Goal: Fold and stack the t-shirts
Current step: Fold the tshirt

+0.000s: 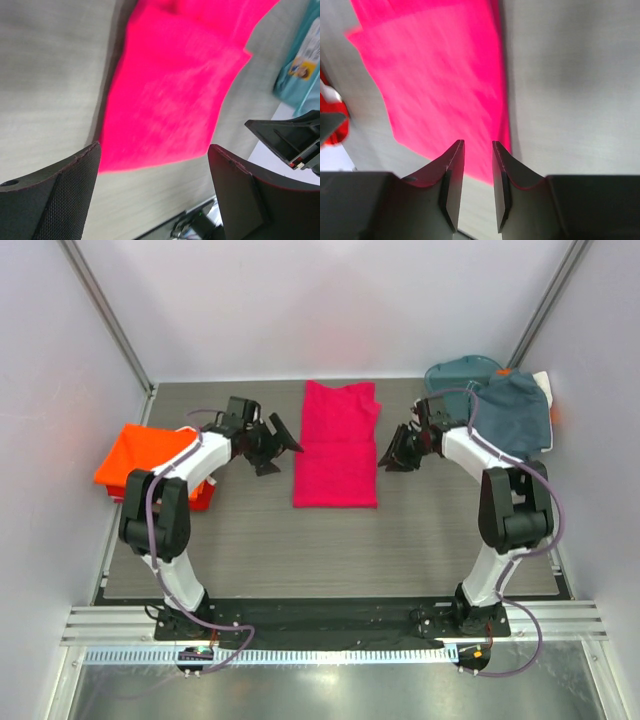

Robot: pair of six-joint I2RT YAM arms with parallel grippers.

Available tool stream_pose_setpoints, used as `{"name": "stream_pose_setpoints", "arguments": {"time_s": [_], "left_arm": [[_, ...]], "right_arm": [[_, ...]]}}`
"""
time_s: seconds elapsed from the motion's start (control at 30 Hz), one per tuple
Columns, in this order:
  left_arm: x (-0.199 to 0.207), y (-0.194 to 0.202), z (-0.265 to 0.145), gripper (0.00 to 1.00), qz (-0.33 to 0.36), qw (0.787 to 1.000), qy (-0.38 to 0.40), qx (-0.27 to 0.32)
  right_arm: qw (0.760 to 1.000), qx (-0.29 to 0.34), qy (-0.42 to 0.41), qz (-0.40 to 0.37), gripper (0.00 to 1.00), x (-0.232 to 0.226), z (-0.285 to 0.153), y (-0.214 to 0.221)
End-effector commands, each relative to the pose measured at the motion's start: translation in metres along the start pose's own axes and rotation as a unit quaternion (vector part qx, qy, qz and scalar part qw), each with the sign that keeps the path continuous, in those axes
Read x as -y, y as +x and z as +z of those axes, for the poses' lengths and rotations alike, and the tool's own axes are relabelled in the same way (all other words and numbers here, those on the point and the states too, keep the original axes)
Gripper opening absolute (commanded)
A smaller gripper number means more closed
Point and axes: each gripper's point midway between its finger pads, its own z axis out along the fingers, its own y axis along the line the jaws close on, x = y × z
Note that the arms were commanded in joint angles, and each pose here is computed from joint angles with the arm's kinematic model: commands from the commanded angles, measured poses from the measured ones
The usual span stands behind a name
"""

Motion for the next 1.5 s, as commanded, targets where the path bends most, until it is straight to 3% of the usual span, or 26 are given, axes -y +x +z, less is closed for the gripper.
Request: {"name": "stream_pose_setpoints", "arguments": {"time_s": [0.0,0.23,0.53,0.63,0.7,0.83,1.03,1.47], "left_arm": [[0.010,0.017,-0.021,0.87,0.030,0.999,0.028,0.009],[-0.017,0.061,-0.021,0.80,0.042,0.999,0.005,-0.012],[-0.034,0.076,-0.007,0.74,0.044,0.999,-0.008,-0.031],[-0.034,0.080,-0.003,0.66,0.049,0.998,-0.007,-0.040],[-0.035,0.083,-0.001,0.63,0.052,0.998,-0.009,-0.044],[-0.040,0.087,0.002,0.57,0.054,0.997,-0.015,-0.048],[-0.046,0.090,0.007,0.53,0.055,0.997,-0.023,-0.052],[-0.055,0.091,0.013,0.47,0.059,0.996,-0.037,-0.054]], "right_arm": [[0.999,0.010,-0.025,-0.023,0.35,-0.004,-0.015,0.022],[0.998,-0.025,-0.044,-0.041,0.37,0.003,-0.009,0.077],[0.998,-0.042,-0.015,-0.048,0.42,0.006,0.013,0.085],[0.998,-0.050,-0.011,-0.042,0.38,0.008,0.018,0.088],[0.998,-0.052,-0.011,-0.039,0.30,0.009,0.017,0.089],[0.998,-0.045,-0.004,-0.042,0.30,0.013,0.013,0.092],[0.998,-0.051,-0.003,-0.042,0.03,0.014,0.013,0.094],[0.998,-0.049,0.016,-0.031,0.03,0.028,0.002,0.109]]}}
